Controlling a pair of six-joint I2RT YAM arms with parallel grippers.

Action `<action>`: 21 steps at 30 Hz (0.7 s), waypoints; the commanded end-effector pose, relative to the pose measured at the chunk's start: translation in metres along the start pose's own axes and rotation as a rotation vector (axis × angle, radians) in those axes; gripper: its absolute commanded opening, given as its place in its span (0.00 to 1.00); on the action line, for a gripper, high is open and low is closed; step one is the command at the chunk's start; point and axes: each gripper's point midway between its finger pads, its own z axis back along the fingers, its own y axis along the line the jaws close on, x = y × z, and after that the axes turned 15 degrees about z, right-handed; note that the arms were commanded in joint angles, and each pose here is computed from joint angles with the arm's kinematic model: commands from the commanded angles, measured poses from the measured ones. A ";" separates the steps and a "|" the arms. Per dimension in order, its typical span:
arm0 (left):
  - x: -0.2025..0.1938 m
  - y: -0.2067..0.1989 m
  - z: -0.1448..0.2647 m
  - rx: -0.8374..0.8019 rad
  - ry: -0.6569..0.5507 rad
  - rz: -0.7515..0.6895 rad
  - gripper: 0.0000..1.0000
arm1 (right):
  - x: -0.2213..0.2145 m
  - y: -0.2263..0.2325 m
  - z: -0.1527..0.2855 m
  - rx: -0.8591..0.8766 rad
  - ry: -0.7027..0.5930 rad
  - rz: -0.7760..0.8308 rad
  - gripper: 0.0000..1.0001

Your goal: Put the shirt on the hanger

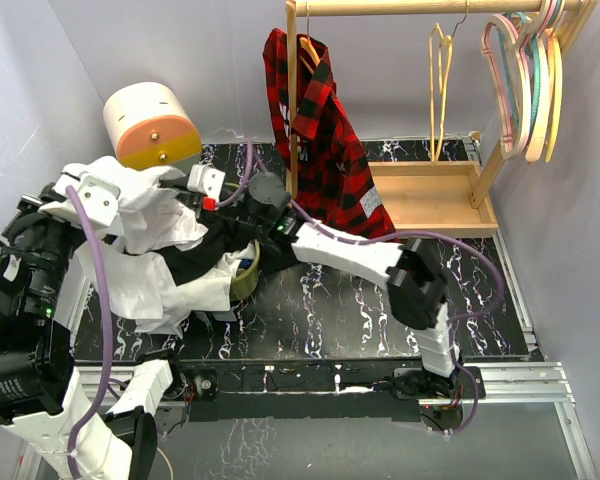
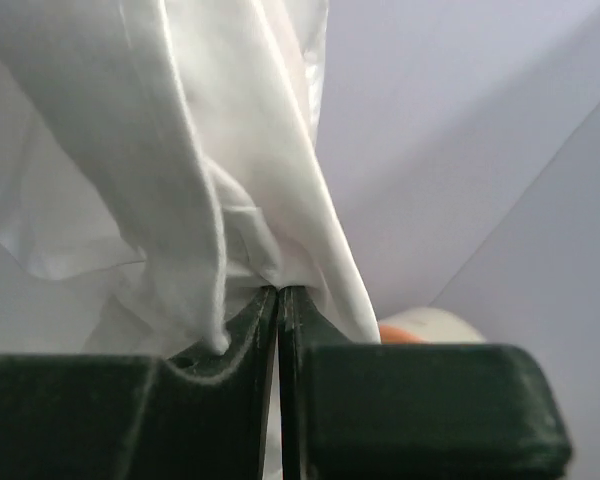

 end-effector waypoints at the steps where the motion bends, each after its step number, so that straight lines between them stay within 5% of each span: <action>1: 0.049 0.040 0.006 0.172 -0.181 0.030 0.00 | 0.132 -0.078 0.016 -0.165 -0.139 0.210 0.08; 12: 0.113 0.046 0.013 0.151 -0.455 0.038 0.00 | 0.257 -0.105 0.039 -0.211 -0.021 0.526 0.08; 21: 0.183 0.060 0.037 0.152 -0.826 0.146 0.00 | 0.351 -0.165 0.074 -0.393 -0.021 0.684 0.08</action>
